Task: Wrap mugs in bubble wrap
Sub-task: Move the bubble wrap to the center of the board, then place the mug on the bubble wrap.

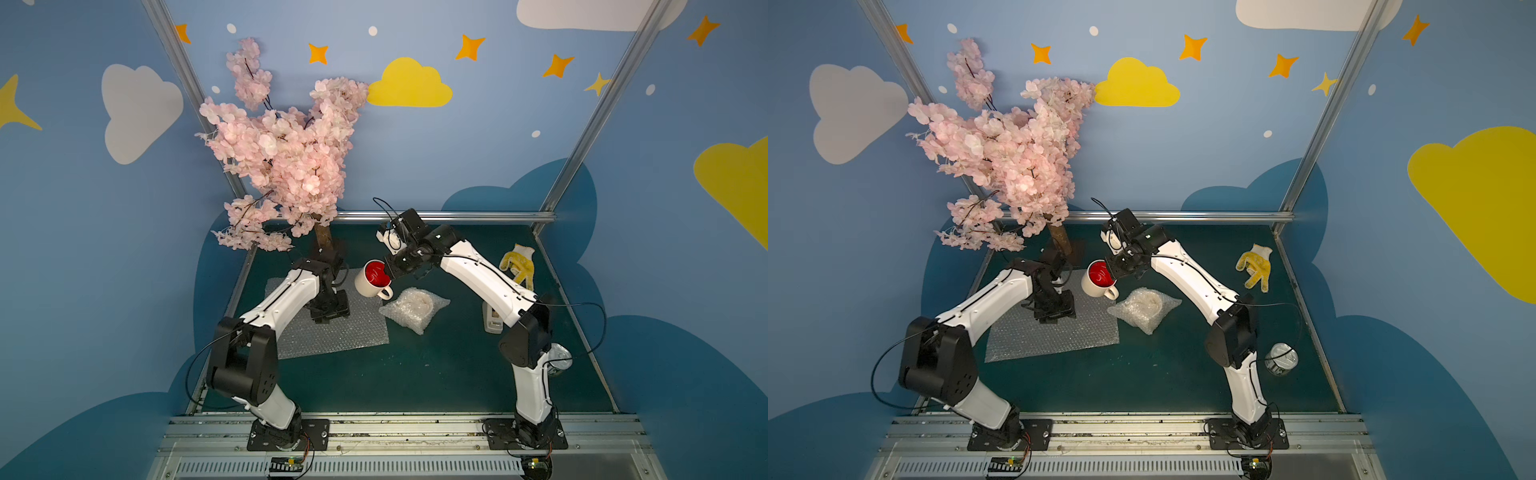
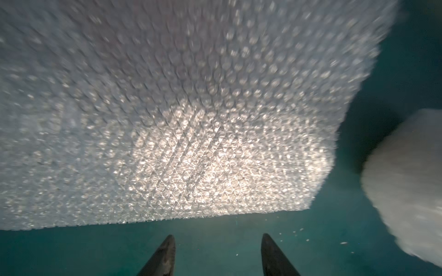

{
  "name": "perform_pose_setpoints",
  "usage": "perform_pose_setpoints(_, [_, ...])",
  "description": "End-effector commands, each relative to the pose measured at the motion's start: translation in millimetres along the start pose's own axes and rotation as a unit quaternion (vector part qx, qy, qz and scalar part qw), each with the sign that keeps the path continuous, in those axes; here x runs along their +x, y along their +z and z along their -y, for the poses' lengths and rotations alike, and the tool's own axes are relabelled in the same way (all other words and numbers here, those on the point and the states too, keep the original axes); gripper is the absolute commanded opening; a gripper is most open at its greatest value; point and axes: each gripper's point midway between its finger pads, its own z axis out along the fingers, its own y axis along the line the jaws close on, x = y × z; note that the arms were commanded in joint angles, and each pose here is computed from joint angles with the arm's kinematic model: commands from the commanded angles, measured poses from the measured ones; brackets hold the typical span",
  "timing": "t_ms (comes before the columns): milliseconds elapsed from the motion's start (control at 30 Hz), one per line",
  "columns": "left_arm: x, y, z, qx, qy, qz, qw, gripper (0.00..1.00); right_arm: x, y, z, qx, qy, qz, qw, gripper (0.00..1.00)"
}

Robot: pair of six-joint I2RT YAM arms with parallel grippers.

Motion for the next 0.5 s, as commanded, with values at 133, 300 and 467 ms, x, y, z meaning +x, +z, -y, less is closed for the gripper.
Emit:
perform_pose_setpoints(133, [21, -29, -62, 0.035, -0.089, -0.006, 0.995, 0.58, -18, 22, -41, -0.060, -0.025, 0.015, 0.998, 0.00])
perform_pose_setpoints(300, [30, -27, -95, 0.041, -0.147, -0.002, 0.988, 0.59, -15, 53, -64, -0.070, -0.054, 0.004, 0.996, 0.00])
perform_pose_setpoints(467, [26, -24, -88, 0.104, -0.170, -0.007, 0.980, 0.59, -6, 87, -77, -0.069, -0.080, -0.013, 0.994, 0.00])
